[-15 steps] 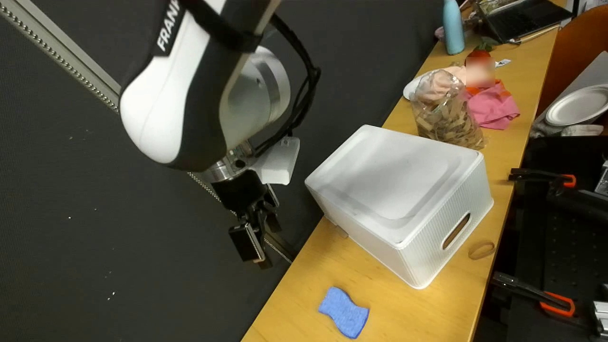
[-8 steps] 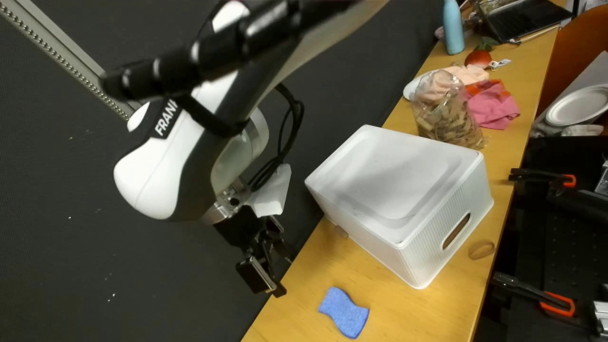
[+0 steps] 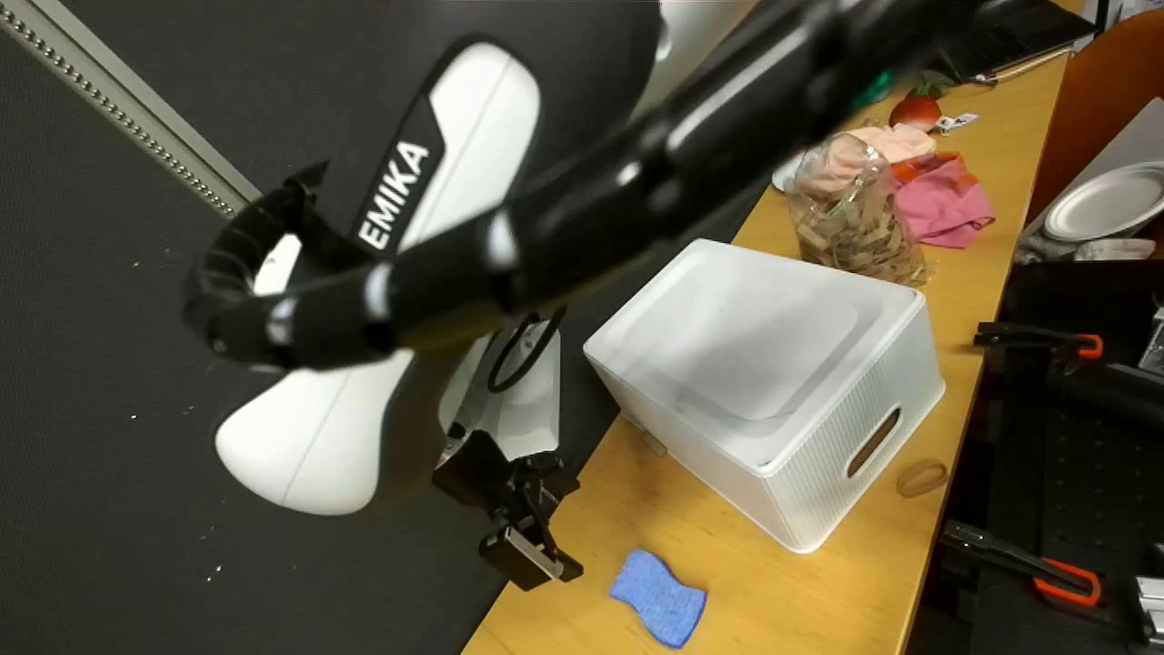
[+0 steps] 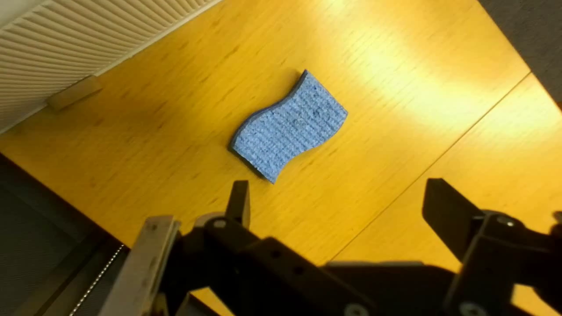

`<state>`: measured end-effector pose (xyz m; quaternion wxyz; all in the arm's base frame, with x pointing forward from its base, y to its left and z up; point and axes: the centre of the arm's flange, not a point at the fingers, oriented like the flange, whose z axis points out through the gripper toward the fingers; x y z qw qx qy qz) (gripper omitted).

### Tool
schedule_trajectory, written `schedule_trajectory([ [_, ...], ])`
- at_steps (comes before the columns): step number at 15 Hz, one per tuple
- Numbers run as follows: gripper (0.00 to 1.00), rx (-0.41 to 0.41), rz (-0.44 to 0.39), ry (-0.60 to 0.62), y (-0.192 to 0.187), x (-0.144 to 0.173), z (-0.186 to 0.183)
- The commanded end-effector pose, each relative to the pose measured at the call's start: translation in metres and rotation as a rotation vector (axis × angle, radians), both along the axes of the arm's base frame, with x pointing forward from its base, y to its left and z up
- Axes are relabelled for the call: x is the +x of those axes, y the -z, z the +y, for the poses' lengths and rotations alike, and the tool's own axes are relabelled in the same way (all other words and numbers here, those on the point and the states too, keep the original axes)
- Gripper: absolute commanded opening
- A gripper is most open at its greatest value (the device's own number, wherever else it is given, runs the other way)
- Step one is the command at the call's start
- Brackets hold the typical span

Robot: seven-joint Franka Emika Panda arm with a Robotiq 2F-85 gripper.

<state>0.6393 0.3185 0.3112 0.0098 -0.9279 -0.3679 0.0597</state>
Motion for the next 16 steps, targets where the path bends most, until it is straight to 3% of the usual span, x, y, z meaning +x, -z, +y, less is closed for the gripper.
schedule_trajectory([
  [1,1.00,-0.038,-0.115,0.028,0.009,-0.037,-0.013],
  [6,1.00,0.001,-0.197,0.046,0.053,-0.049,-0.015],
  [16,1.00,0.059,-0.203,0.111,0.128,-0.072,-0.025],
])
